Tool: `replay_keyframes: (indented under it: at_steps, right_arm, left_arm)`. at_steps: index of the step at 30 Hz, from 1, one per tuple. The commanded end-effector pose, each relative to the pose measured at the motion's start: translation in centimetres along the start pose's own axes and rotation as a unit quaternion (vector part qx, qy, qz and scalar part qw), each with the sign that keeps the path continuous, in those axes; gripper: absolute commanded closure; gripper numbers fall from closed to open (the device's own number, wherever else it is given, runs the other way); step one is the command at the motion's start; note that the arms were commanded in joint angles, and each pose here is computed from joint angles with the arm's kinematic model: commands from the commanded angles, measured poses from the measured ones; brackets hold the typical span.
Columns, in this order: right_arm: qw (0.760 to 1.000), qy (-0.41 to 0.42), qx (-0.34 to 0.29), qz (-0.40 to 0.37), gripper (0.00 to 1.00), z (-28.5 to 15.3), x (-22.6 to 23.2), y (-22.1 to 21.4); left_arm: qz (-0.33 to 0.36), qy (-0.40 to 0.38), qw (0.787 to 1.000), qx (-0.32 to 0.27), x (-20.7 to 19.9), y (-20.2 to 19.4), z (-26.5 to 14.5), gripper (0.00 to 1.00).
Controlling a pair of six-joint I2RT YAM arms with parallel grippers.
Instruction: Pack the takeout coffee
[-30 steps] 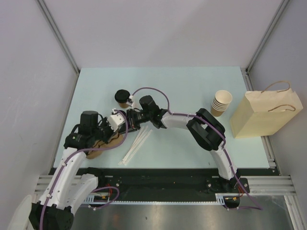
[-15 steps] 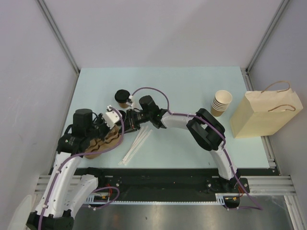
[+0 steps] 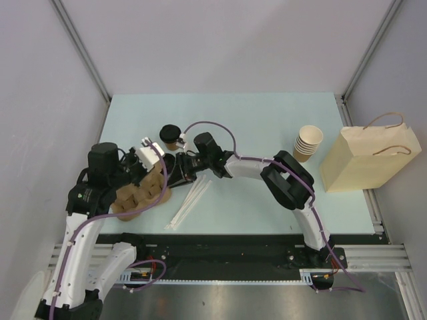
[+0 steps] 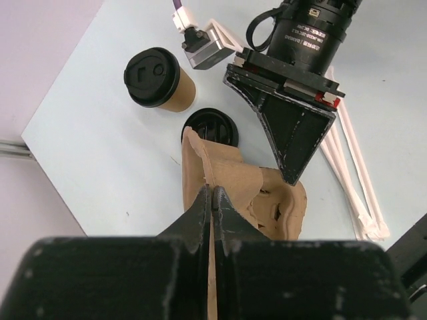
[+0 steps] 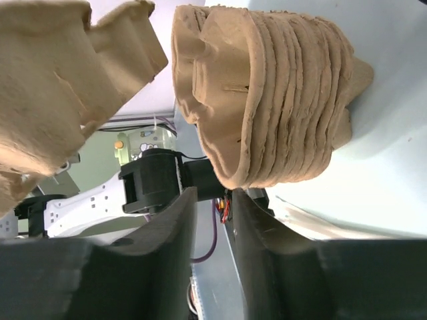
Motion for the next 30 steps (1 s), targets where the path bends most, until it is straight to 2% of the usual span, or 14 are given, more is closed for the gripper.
replay_keyframes:
  at_steps: [1, 2, 5, 11, 14, 19, 30]
  right_arm:
    - [0.997, 0.032, -0.026, -0.069, 0.57, -2.5, 4.2, 2.6]
    - [0.996, 0.036, -0.029, -0.076, 0.48, -3.0, 4.8, 2.8]
    - [0.994, 0.038, -0.034, -0.094, 0.35, -4.1, 5.7, 3.2]
    - [0.992, 0.016, -0.043, -0.114, 0.23, -7.2, 5.2, 3.8]
    - [0.991, -0.003, -0.053, -0.124, 0.17, -8.8, 4.6, 3.8]
    - [0.991, -0.001, -0.065, -0.121, 0.15, -9.5, 4.8, 4.3]
    - [0.991, 0.094, -0.021, -0.092, 0.16, -4.9, 6.2, 2.4]
  left_arm:
    - [0.014, -0.024, 0.999, -0.019, -0.1, 1.4, -0.7, 1.0]
    - [0.015, -0.028, 0.999, -0.026, -0.2, 1.8, -0.9, 1.0]
    - [0.021, -0.041, 0.998, -0.034, -0.3, 2.3, -1.3, 1.0]
    - [0.044, -0.065, 0.997, -0.024, -0.8, 1.8, -1.7, 1.0]
    - [0.08, -0.08, 0.993, -0.023, -1.3, 1.0, -2.1, 1.0]
    - [0.116, -0.12, 0.986, -0.026, -2.4, 0.2, -2.5, 1.0]
    - [0.177, -0.179, 0.967, -0.038, -4.5, -0.8, -2.9, 1.0]
Point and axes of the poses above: each gripper's point midway between its finger pads, its own z axis out along the fingers, its own x axis along the line the jaws close on, y = z × x, the point moved 10 cm from there along -z, back along the fingers, and after that the axes turned 13 degrees about -z, right-handed, at the moved point
